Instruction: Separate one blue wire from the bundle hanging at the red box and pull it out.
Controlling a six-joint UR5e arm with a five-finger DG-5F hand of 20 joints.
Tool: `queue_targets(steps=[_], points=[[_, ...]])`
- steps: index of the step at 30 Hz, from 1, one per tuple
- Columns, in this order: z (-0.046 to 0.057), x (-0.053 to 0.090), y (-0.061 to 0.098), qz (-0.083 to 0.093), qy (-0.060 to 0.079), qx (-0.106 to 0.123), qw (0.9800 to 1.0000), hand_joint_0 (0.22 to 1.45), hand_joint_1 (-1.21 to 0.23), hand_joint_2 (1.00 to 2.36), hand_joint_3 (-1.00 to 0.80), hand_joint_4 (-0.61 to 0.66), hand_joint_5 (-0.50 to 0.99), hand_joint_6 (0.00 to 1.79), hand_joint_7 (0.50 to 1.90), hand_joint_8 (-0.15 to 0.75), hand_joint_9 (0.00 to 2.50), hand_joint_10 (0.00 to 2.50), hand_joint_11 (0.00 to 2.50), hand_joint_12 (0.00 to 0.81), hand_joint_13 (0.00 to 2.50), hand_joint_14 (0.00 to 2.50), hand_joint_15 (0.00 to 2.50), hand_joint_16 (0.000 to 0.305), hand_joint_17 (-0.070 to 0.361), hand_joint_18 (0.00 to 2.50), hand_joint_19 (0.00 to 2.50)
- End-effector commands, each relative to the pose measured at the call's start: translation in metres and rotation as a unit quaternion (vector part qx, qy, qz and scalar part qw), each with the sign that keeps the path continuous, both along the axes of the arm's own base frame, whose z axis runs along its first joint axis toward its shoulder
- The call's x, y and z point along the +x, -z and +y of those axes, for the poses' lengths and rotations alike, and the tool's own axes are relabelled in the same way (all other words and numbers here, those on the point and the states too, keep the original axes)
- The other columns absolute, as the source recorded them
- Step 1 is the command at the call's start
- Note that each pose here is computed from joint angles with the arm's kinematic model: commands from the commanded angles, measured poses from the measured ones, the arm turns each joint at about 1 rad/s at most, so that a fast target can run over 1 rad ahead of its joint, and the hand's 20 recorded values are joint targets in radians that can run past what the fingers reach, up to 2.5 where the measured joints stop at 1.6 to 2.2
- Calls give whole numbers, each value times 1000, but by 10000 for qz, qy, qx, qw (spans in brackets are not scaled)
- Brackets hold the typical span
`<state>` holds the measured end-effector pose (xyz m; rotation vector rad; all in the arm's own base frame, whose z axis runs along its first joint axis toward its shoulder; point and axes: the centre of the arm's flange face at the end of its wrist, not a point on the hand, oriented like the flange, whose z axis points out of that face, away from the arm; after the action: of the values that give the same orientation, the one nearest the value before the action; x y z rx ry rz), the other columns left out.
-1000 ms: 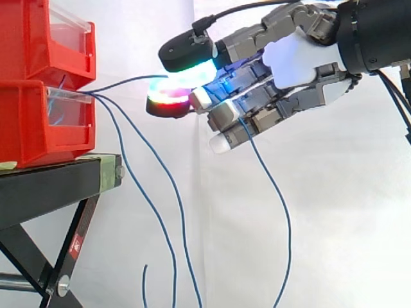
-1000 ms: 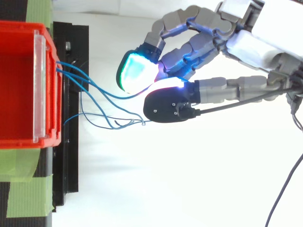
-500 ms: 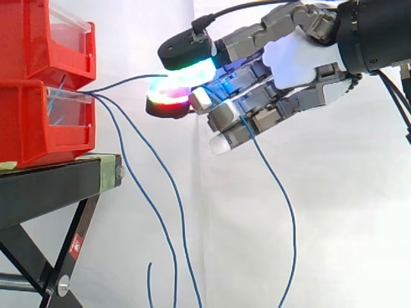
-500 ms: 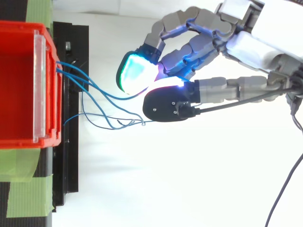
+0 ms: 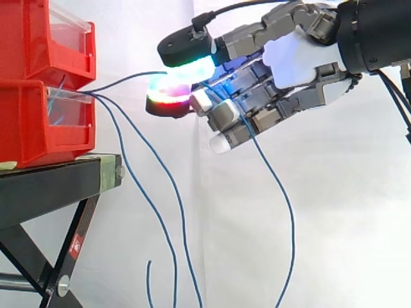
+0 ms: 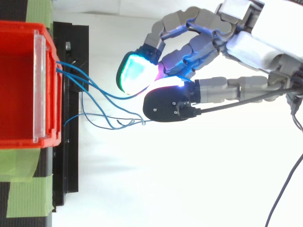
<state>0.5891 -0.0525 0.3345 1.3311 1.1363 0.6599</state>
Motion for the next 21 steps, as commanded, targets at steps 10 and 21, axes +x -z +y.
queue_targets(steps=[10,21], points=[[0,0,0,-5,0,0,10000,449,-691,1008,-334,235,-232,879,837,347,881,14,1295,437,1025,7,1466,61,138,777,545],[0,0,0,-1,1,5,10000,483,-745,1010,-339,216,-231,880,832,328,870,13,1294,406,1015,9,1458,57,129,764,558]])
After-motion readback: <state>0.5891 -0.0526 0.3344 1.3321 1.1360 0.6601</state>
